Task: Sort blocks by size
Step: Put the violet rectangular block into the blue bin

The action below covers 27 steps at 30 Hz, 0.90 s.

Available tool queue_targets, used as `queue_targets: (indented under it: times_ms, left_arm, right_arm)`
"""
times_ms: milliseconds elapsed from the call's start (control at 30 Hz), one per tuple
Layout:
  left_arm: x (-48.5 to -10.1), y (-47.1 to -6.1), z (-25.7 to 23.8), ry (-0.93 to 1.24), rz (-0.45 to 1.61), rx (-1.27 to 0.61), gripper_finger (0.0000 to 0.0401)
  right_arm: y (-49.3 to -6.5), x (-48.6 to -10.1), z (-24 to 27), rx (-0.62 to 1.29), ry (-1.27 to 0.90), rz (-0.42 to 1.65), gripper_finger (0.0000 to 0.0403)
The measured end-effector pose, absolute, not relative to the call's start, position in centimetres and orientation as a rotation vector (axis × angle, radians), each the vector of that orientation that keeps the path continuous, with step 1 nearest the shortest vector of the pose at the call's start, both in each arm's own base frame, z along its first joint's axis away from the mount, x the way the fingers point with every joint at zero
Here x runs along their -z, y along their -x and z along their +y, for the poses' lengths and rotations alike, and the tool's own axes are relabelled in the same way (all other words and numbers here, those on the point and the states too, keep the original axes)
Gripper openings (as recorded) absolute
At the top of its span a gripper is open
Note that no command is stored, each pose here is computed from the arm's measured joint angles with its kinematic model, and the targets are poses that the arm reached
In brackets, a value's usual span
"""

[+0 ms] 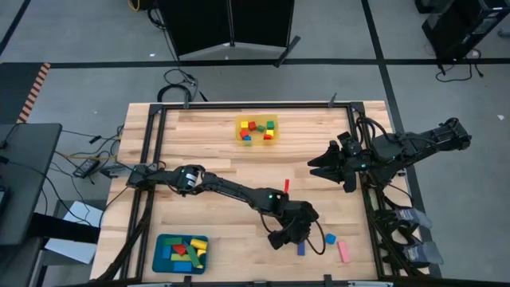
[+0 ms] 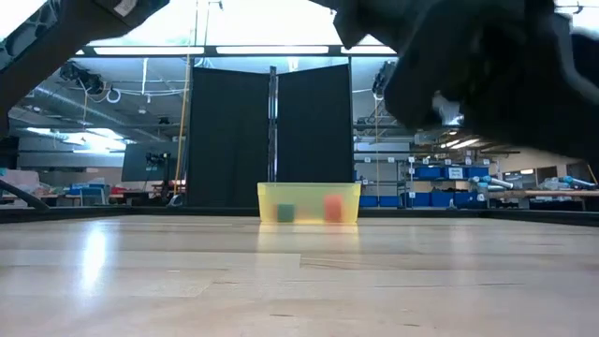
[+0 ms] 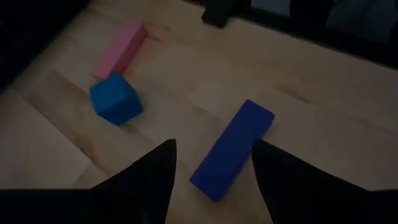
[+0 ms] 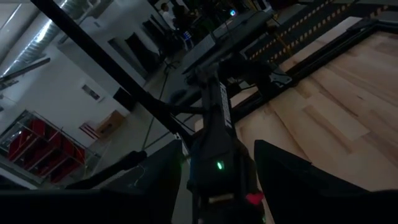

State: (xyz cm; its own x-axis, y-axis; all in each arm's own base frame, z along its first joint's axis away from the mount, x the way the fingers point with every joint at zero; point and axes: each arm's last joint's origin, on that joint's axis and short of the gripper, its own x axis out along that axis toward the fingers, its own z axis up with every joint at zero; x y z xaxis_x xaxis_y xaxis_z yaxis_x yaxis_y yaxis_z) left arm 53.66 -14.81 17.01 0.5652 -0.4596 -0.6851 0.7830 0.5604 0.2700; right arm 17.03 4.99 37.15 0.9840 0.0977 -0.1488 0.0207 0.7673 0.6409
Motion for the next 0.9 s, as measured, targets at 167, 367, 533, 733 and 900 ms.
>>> queue_targets:
  times_ms: [167,367,533,733,900]
  left_arm:
    - [-14.6,-54.5,-15.1,-0.595,0.653,0.796,0.0218]
    - [-14.5,-54.2,-15.4,-0.601,0.680,0.832,0.0218]
    - [-13.9,-54.4,-15.7,-0.575,0.661,0.828,0.0218]
    - [-13.7,-55.0,-15.9,-0.456,0.643,0.775,0.0218]
    - [-14.0,-55.3,-15.9,-0.410,0.611,0.764,0.0218]
  right_arm:
    - [-17.1,-37.1,5.0,-0.037,-0.695,0.180,0.0210]
    - [-17.1,-37.1,5.0,-0.032,-0.698,0.177,0.0210]
    - [-17.1,-37.1,5.0,-0.032,-0.697,0.177,0.0210]
    - [-17.1,-37.0,5.0,-0.030,-0.693,0.183,0.0210]
    - [-17.1,-37.0,5.0,-0.029,-0.691,0.186,0.0210]
